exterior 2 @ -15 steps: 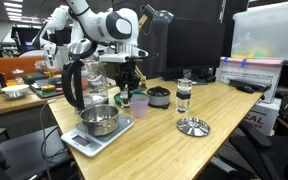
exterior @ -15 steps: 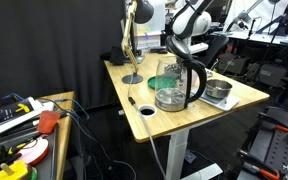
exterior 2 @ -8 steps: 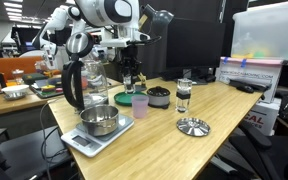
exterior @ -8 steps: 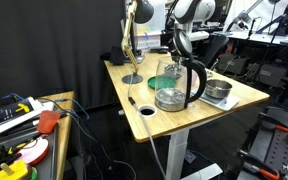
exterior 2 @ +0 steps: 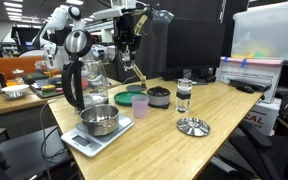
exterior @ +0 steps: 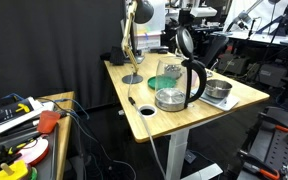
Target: Move the black pepper container to the other side of the pot
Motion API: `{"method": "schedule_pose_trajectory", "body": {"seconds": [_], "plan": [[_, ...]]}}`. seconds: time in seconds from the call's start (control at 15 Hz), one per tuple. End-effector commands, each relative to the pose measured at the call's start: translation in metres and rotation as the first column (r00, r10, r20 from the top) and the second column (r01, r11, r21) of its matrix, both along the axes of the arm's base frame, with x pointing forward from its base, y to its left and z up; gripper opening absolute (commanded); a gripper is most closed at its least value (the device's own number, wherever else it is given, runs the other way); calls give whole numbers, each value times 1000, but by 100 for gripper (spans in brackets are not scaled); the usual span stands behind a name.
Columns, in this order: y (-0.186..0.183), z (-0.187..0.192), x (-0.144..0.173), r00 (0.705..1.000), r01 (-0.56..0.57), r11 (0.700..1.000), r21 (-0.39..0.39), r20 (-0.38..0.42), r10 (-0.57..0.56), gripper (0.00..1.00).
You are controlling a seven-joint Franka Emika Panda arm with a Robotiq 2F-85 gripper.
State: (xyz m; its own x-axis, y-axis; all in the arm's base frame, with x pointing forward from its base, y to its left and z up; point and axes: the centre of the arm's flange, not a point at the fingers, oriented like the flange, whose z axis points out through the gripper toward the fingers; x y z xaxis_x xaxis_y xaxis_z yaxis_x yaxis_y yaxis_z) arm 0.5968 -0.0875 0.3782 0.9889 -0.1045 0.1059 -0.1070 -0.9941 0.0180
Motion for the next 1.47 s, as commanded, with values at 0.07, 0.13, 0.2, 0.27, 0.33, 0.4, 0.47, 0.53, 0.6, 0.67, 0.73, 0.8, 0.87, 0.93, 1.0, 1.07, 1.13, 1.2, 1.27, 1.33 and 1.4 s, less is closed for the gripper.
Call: {"method": "schedule_pose_trajectory", "body": {"seconds": [0.07, 0.13, 0.2, 0.27, 0.33, 0.4, 0.47, 0.53, 0.6, 0.67, 0.73, 0.8, 0.87, 0.93, 1.0, 1.07, 1.13, 1.2, 1.27, 1.33, 1.4], "plan": [[3, 45, -29, 999, -6, 998, -59, 46, 8, 18], [3, 53, -33, 998, -7, 998, -64, 58, 11, 18], [3, 58, -38, 997, -12, 998, -66, 71, 16, 18], [5, 64, -43, 997, -15, 998, -68, 80, 20, 18], [6, 69, -48, 996, -14, 997, -73, 90, 21, 18], [6, 73, -52, 995, -14, 997, -79, 93, 21, 18], [6, 78, -57, 995, -14, 996, -89, 93, 22, 18], [6, 81, -62, 996, -20, 995, -94, 88, 29, 18], [7, 84, -69, 997, -36, 994, -99, 69, 43, 18], [7, 84, -75, 997, -45, 994, -101, 54, 50, 18], [8, 83, -84, 997, -63, 993, -97, 29, 66, 18], [8, 80, -91, 997, -73, 994, -86, 6, 74, 18], [8, 76, -100, 996, -86, 994, -68, -19, 85, 18], [9, 73, -107, 995, -95, 994, -59, -39, 93, 18], [9, 69, -116, 993, -104, 993, -47, -57, 102, 18], [9, 66, -123, 991, -114, 993, -36, -74, 111, 18], [9, 63, -131, 989, -124, 992, -24, -86, 122, 18], [9, 59, -138, 986, -134, 991, -12, -101, 132, 18], [10, 55, -147, 983, -144, 990, -1, -117, 143, 18], [11, 51, -153, 980, -152, 988, 8, -131, 152, 18], [14, 43, -161, 974, -165, 986, 19, -154, 166, 18]]}}
